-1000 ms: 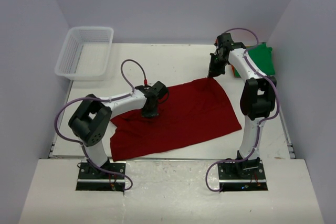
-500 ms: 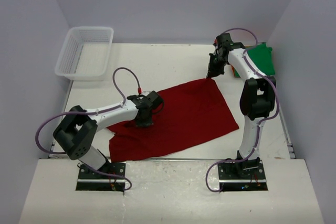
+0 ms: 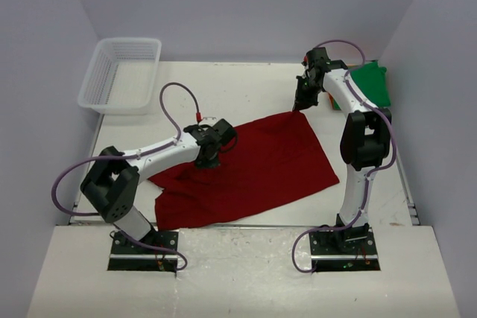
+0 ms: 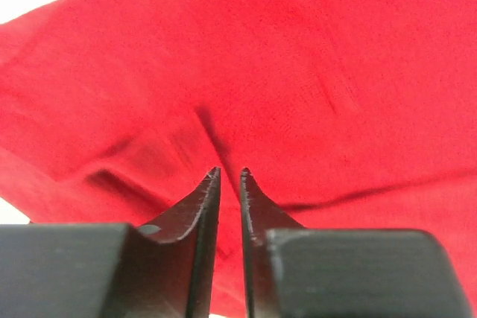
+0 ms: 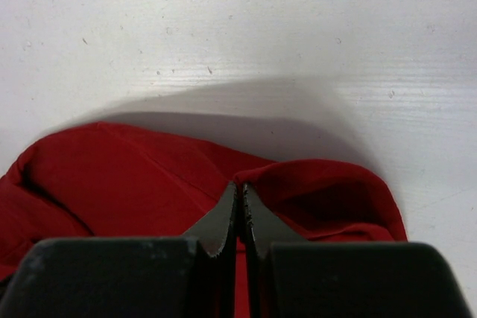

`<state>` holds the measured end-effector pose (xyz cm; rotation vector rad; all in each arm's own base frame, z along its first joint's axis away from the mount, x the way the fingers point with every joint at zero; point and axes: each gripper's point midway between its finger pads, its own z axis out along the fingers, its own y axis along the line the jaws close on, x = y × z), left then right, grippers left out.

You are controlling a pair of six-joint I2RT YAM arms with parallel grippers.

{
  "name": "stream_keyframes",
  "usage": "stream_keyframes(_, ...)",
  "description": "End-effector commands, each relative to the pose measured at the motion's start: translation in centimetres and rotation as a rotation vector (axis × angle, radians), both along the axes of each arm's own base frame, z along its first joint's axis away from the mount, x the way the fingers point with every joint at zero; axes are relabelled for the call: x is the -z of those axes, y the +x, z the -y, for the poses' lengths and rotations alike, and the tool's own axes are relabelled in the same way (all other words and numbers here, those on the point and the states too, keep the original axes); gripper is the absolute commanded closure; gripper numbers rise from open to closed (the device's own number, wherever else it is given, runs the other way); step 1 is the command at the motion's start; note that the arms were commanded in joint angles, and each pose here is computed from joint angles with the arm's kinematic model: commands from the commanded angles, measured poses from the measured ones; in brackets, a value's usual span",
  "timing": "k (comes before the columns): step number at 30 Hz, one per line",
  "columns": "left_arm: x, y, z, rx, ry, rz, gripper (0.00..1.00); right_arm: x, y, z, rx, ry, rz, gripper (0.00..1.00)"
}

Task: Fold and stack the t-shirts
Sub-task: Grap the side of the flattened tshirt furthest away from the robot with both arms

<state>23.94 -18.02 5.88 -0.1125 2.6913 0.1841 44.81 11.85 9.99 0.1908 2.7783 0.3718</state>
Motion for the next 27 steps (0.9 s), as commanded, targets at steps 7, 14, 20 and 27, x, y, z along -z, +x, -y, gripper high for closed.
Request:
stream_keyframes(7, -0.5, 3.9, -4.2, -0.101, 0.061, 0.014, 0.73, -1.7, 0.2, -0.5, -0.033, 0.013, 0.048, 1.0)
stream_keyframes(14, 1.0, 3.5, -3.5, -0.074, 0.041, -0.034, 0.65, -1.6, 0.3, -0.6, -0.037, 0.019, 0.049, 1.0)
stream_keyframes(20, 1.3, 2.6, -3.7, -0.067, 0.029, -0.058, 0.64, -1.5, 0.4, -0.7, -0.039, 0.02, 0.051, 1.0)
stream_keyframes(27, 0.9, 1.8, -3.7, -0.059, 0.003, -0.059, 0.63, -1.4, 0.4, -0.6, -0.036, 0.02, 0.05, 1.0)
